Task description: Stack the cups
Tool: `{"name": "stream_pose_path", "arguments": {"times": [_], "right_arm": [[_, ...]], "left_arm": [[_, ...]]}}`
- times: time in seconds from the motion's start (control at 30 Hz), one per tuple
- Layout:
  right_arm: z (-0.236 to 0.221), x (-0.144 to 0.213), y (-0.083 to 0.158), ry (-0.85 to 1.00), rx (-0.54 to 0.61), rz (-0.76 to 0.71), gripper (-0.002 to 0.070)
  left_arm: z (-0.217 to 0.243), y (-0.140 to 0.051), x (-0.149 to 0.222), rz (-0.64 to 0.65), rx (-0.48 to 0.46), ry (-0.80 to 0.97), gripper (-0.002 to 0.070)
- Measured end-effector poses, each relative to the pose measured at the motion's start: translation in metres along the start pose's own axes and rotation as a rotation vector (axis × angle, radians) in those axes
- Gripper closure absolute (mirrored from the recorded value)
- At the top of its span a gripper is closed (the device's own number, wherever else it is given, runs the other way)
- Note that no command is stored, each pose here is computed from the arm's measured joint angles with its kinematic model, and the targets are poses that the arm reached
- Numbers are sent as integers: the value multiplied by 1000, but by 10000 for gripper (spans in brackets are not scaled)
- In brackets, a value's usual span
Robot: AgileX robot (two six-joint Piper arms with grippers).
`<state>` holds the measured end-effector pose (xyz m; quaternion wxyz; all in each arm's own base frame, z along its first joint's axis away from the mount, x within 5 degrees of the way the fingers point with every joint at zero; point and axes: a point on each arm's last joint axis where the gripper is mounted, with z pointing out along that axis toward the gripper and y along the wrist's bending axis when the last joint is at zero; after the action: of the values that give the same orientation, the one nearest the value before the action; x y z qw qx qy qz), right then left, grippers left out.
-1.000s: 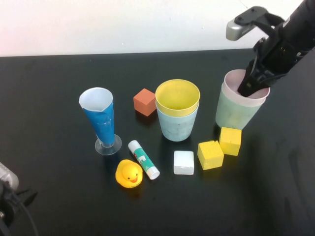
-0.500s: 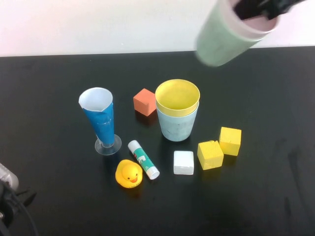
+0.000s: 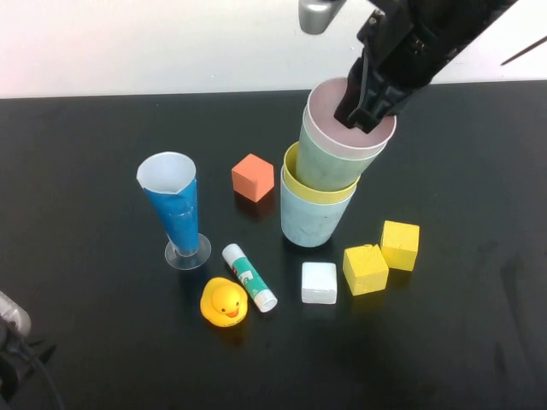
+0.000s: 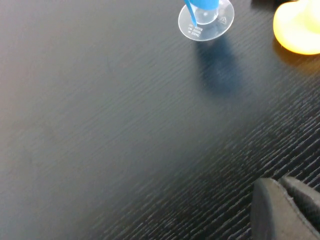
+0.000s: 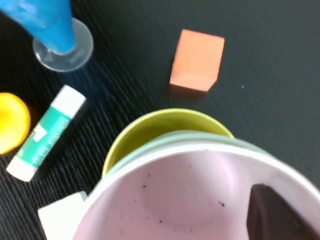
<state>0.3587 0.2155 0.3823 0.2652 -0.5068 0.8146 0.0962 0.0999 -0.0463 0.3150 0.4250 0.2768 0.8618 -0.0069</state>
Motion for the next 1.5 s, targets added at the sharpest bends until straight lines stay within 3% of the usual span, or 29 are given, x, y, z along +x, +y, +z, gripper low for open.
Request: {"name": "stream_pose_path", "arguments": {"times": [0.2, 0.4, 0.53, 0.77, 1.0, 1.2, 1.5], "right_arm": [[7, 1, -1, 12, -8, 19, 596], [7, 0, -2, 7, -5, 25, 400], [7, 0, -2, 5, -1, 26, 364], [-22, 1, 7, -33, 9, 47, 454], [-68, 25, 37, -172, 55, 58, 574], [-91, 74, 74, -387, 170, 22, 608], [-115, 168, 128, -650, 417, 0, 611]], "left_arm": [[0, 0, 0, 0, 0, 0, 673], [0, 0, 0, -31, 0, 0, 673], [0, 1, 2, -74, -10, 22, 673], [-20, 10, 16, -167, -81, -34, 673], [-42, 13, 53, -324, -102, -189, 673], [-40, 11, 78, -340, -110, -275, 673], [-31, 9, 87, -337, -113, -255, 673]]}}
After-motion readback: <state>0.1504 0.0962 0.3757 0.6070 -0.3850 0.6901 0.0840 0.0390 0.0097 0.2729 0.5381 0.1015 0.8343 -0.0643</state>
